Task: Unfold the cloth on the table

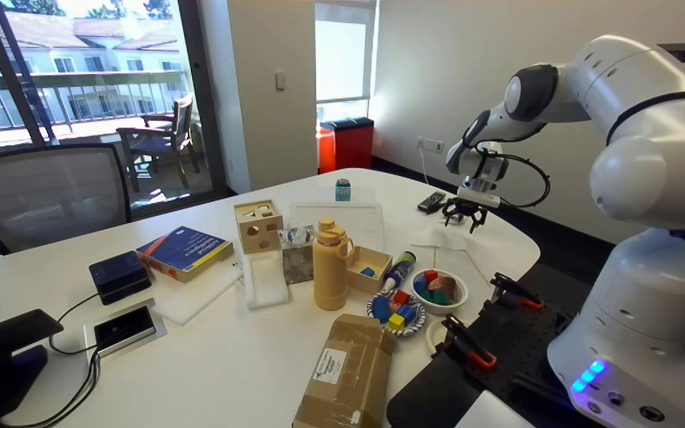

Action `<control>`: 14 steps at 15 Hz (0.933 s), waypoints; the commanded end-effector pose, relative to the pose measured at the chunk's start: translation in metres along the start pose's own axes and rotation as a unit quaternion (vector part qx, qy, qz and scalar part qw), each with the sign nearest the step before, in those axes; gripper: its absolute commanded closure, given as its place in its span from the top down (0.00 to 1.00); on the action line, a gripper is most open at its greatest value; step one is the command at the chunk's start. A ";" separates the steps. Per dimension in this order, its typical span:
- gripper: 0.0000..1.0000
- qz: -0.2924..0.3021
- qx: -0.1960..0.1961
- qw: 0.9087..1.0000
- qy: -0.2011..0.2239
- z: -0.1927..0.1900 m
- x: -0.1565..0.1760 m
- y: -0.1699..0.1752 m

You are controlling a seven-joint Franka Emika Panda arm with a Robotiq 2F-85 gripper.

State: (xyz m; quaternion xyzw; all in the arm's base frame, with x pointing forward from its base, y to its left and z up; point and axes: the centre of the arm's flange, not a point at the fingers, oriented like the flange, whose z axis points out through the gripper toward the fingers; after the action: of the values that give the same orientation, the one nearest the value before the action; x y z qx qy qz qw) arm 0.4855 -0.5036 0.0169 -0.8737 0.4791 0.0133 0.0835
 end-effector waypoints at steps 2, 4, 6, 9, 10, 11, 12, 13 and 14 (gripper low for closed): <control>0.72 -0.001 -0.013 1.000 -0.003 0.008 0.009 -0.012; 0.56 -0.005 -0.013 1.000 -0.003 0.011 0.008 -0.015; 0.41 -0.007 -0.014 1.000 -0.004 0.014 0.007 -0.018; 0.18 -0.008 -0.015 1.000 -0.007 0.020 0.003 -0.019; 0.12 -0.008 -0.015 1.000 -0.007 0.021 0.003 -0.019; 0.03 -0.008 -0.014 1.000 -0.005 0.019 0.002 -0.019; 0.00 -0.008 -0.014 1.000 -0.004 0.017 0.000 -0.019; 0.00 -0.008 -0.013 1.000 -0.002 0.015 -0.002 -0.019; 0.00 -0.008 -0.014 1.000 0.000 0.013 -0.003 -0.019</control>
State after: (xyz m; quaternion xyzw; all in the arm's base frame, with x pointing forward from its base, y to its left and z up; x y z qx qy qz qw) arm 0.4986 -0.4911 -0.0012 -0.8807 0.4661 0.0176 0.0821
